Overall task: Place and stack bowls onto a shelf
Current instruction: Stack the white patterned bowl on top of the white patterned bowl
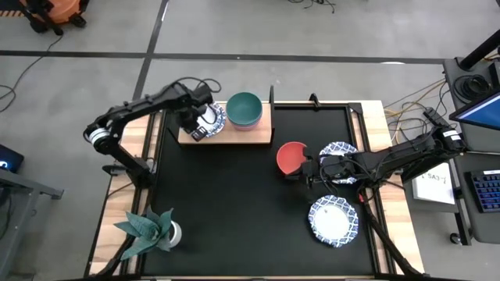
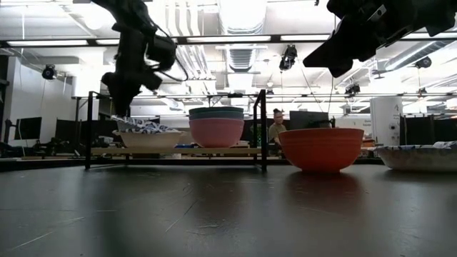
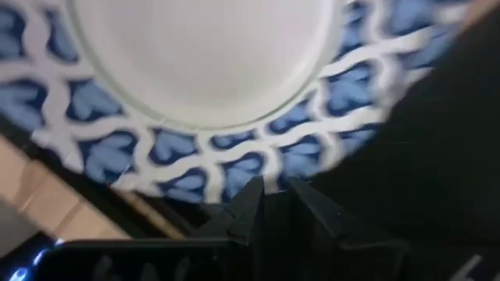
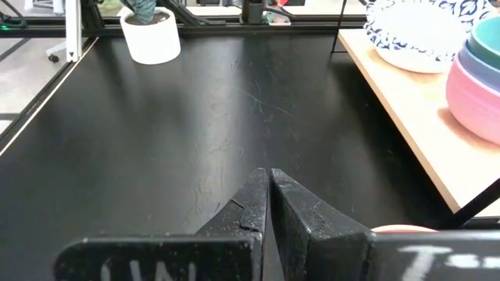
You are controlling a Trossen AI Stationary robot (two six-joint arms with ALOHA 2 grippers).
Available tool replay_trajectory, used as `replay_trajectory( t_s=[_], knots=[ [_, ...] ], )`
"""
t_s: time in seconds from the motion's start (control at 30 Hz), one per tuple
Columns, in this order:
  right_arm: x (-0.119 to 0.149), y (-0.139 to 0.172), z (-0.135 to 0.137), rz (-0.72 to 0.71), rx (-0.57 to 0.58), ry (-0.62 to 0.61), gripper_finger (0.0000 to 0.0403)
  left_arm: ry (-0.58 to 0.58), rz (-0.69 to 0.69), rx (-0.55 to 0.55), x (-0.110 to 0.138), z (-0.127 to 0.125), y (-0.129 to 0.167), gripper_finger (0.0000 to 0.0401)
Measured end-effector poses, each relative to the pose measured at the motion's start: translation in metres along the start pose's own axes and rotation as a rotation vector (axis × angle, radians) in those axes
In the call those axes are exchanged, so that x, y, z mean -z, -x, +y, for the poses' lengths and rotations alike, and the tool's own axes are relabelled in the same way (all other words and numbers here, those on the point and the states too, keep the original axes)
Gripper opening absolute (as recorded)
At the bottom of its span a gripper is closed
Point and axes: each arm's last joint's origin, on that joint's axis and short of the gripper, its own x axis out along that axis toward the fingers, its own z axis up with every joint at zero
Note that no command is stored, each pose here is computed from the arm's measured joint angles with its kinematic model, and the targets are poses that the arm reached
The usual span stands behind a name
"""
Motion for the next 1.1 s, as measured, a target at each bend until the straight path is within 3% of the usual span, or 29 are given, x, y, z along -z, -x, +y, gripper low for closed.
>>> replay_trajectory(
  t_s=[0.13, 0.4, 0.7, 0.93, 1.1],
  knots=[
    [0.000, 0.000, 0.000, 0.000, 0.000, 0.000, 0.0009, 0.022, 0.001, -0.060, 0.001, 0.000, -0.008, 0.0037],
    [0.000, 0.000, 0.000, 0.000, 0.000, -0.009, 0.0009, 0.036, -0.058, -0.023, -0.004, -0.002, -0.017, 0.0037],
    [0.000, 0.000, 0.000, 0.000, 0.000, -0.013, 0.0009, 0.003, -0.128, 0.006, -0.010, -0.002, -0.001, 0.0037],
    [-0.001, 0.000, 0.000, -0.013, 0.001, -0.013, 0.0009, -0.003, -0.434, -0.212, -0.041, 0.013, 0.029, 0.0037],
    [-0.001, 0.000, 0.000, -0.014, 0.001, -0.029, 0.0009, 0.026, -0.424, -0.242, -0.057, 0.035, 0.022, 0.0037]
  ],
)
